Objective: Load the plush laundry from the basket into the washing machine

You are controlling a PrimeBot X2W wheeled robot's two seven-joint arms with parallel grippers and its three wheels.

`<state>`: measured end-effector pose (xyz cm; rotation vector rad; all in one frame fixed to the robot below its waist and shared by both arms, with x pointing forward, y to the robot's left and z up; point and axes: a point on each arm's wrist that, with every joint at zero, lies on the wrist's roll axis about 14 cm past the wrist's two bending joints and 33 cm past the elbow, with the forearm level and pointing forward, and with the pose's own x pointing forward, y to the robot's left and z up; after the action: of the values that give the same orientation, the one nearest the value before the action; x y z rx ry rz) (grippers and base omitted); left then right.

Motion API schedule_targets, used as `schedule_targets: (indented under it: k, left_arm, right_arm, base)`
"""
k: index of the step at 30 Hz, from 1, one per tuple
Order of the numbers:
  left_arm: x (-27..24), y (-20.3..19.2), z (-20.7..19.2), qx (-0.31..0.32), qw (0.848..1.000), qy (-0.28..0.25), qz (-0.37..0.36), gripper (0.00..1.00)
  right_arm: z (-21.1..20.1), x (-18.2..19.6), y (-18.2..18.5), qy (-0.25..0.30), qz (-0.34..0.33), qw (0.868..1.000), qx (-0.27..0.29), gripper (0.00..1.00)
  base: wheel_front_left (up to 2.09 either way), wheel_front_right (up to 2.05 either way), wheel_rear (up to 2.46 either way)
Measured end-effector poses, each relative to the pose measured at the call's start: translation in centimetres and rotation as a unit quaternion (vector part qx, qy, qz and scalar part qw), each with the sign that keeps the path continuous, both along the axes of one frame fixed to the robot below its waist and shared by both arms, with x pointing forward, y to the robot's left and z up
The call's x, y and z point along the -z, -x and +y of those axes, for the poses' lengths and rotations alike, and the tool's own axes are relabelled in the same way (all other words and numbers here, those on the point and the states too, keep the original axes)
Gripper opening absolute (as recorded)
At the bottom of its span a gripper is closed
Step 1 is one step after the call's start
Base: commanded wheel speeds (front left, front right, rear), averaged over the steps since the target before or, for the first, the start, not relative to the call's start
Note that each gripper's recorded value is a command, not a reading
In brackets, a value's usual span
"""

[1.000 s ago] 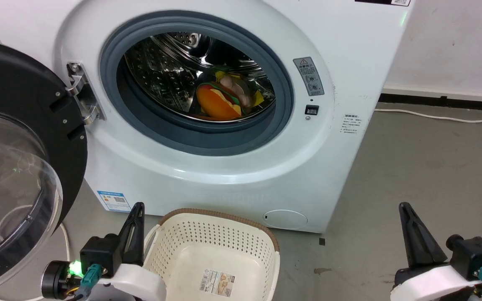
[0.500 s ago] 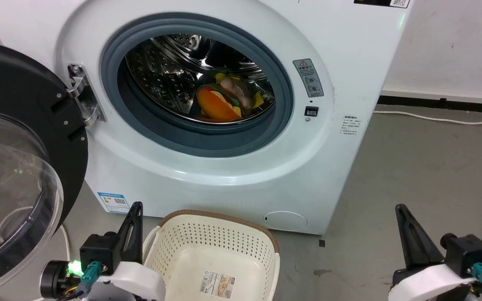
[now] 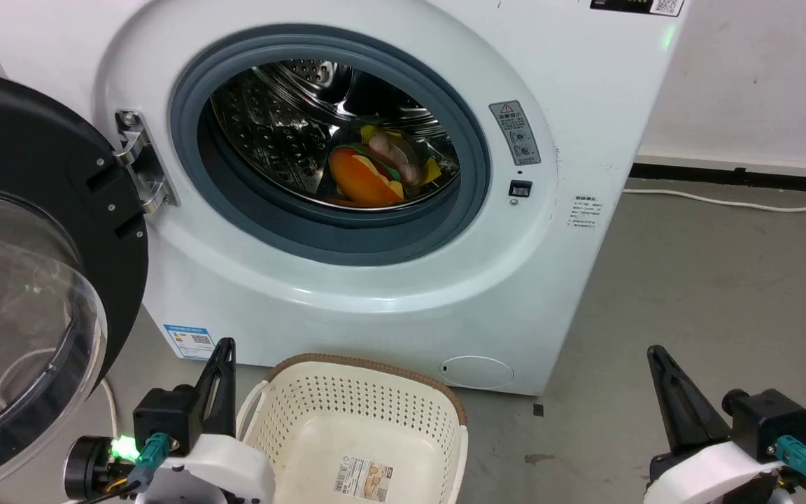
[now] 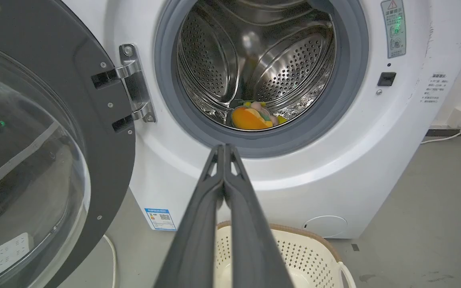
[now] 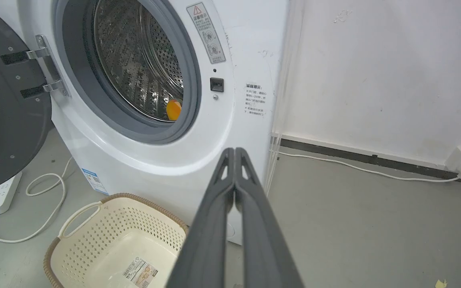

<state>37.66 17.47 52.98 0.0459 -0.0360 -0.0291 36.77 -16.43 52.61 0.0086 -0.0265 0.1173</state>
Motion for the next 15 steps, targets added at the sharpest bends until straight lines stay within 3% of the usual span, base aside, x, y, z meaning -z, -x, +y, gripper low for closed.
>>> schedule_targets:
  k: [15]
  left_arm:
    - [-0.14,0.03,0.18,-0.009,1.0,0.001,0.006,0.0]
  right_arm:
    - [0.23,-0.03,-0.13,0.016,0.007,1.0,-0.003,0.0]
  base:
    - [0.0,0.0,0.0]
